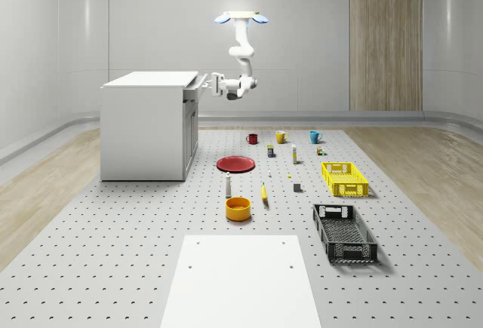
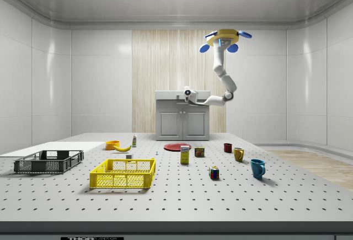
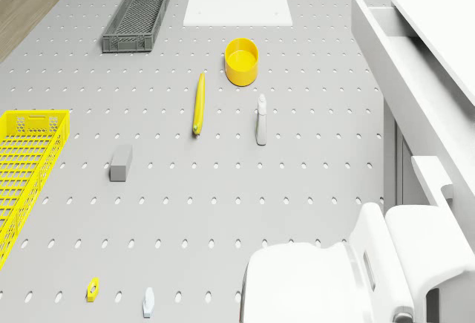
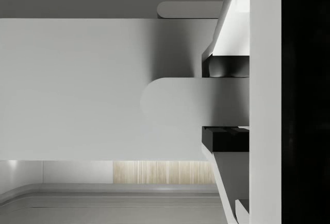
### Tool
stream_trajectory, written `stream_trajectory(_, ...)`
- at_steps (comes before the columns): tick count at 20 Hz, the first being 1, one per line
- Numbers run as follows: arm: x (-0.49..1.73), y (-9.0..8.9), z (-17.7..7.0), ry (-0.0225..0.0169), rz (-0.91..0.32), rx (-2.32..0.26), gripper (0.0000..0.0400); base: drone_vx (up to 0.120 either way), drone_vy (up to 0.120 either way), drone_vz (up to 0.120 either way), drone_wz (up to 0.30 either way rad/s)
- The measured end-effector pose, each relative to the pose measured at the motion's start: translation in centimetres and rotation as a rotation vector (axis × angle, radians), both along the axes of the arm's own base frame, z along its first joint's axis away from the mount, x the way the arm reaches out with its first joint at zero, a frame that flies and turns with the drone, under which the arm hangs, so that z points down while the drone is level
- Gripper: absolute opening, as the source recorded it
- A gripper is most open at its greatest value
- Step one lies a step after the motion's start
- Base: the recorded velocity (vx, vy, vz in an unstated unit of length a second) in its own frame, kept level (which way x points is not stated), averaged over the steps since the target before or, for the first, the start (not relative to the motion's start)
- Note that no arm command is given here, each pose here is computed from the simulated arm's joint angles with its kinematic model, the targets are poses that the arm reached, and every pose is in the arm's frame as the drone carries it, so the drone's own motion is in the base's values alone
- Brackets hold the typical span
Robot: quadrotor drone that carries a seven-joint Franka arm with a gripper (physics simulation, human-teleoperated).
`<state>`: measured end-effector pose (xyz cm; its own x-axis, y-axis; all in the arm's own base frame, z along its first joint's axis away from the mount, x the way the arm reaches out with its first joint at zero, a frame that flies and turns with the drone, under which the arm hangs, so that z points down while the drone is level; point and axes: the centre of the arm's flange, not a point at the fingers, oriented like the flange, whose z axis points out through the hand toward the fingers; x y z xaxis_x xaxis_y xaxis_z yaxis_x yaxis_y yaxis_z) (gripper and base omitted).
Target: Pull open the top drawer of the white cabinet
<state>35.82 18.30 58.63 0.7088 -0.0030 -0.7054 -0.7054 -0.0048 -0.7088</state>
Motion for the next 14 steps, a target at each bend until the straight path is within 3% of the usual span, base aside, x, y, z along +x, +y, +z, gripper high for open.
stream_trajectory(3,-0.01,-1.4,0.0,0.0018,0.000,0.001,0.0120,0.000,0.000,0.000,0.000)
stream_trajectory(4,0.00,-1.7,0.0,-0.0026,0.000,0.001,0.0120,0.000,0.000,0.000,0.000)
stream_trajectory(5,-0.01,-2.1,0.0,-0.0100,0.000,0.001,0.0121,0.000,0.000,0.000,0.000)
stream_trajectory(8,-0.01,-3.5,0.0,-0.0001,0.000,0.001,0.0121,0.000,0.000,0.000,0.000)
stream_trajectory(14,-0.03,-6.5,0.0,0.0020,0.001,0.001,0.0120,0.000,0.000,0.000,0.000)
